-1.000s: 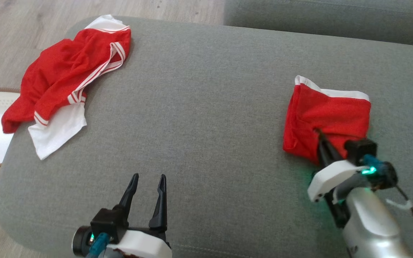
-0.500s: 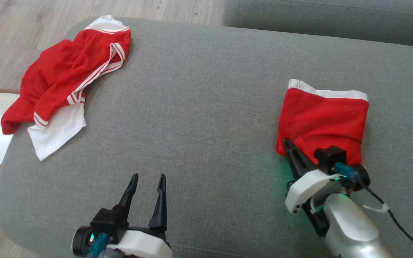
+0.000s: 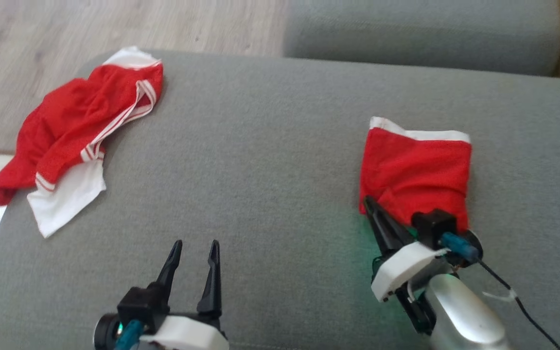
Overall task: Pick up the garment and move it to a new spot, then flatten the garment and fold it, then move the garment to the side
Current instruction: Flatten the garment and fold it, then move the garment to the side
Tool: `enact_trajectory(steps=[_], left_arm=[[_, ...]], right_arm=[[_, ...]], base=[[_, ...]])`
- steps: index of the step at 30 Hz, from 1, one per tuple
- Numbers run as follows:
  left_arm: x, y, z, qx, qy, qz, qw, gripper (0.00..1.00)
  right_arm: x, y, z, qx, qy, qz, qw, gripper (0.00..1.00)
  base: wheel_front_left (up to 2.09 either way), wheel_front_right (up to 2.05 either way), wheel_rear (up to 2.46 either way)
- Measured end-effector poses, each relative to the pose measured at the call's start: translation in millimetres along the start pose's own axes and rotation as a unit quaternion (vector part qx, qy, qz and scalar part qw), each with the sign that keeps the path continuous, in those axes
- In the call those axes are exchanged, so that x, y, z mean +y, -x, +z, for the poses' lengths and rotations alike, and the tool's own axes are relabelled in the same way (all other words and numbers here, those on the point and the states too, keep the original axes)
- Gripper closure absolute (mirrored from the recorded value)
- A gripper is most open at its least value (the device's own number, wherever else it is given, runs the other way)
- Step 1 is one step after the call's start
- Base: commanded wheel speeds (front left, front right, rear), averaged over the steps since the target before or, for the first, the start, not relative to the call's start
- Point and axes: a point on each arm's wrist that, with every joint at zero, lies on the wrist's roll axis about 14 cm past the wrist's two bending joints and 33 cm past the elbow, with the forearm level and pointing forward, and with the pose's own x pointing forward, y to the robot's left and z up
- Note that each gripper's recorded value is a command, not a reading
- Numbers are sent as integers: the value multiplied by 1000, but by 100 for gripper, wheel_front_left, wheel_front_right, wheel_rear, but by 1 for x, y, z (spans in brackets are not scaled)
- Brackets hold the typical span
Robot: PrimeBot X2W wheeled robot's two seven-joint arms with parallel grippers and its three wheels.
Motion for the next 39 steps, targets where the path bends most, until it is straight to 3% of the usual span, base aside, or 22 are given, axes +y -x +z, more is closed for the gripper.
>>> enact_trajectory(steps=[3, 6, 7, 8, 13, 18, 39], left_arm=[[1, 6, 0, -2, 1, 1, 1000, 0], [3, 13, -1, -2, -4, 2, 1000, 0], [4, 15, -1, -3, -6, 3, 1000, 0], [5, 16, 0, -6, -8, 4, 1000, 0], [13, 21, 4, -14, -17, 11, 1000, 0], [19, 26, 2, -13, -28, 16, 999, 0], [17, 29, -1, -8, -34, 0, 999, 0]], right_arm=[[-5, 13, 19, -40, -4, -20, 999, 99], [-24, 41, 22, -61, -4, -59, 996, 54], [-33, 52, 21, -65, -3, -77, 995, 24], [-44, 63, 21, -69, 0, -95, 993, 0], [-82, 115, 22, -93, -3, -180, 979, 0], [-99, 149, 8, -81, 0, -229, 970, 0], [-95, 157, -1, -76, -11, -240, 968, 0]], base=[[0, 0, 0], [0, 0, 0], [0, 0, 0], [0, 0, 0], [0, 0, 0], [0, 0, 0], [0, 0, 0]])
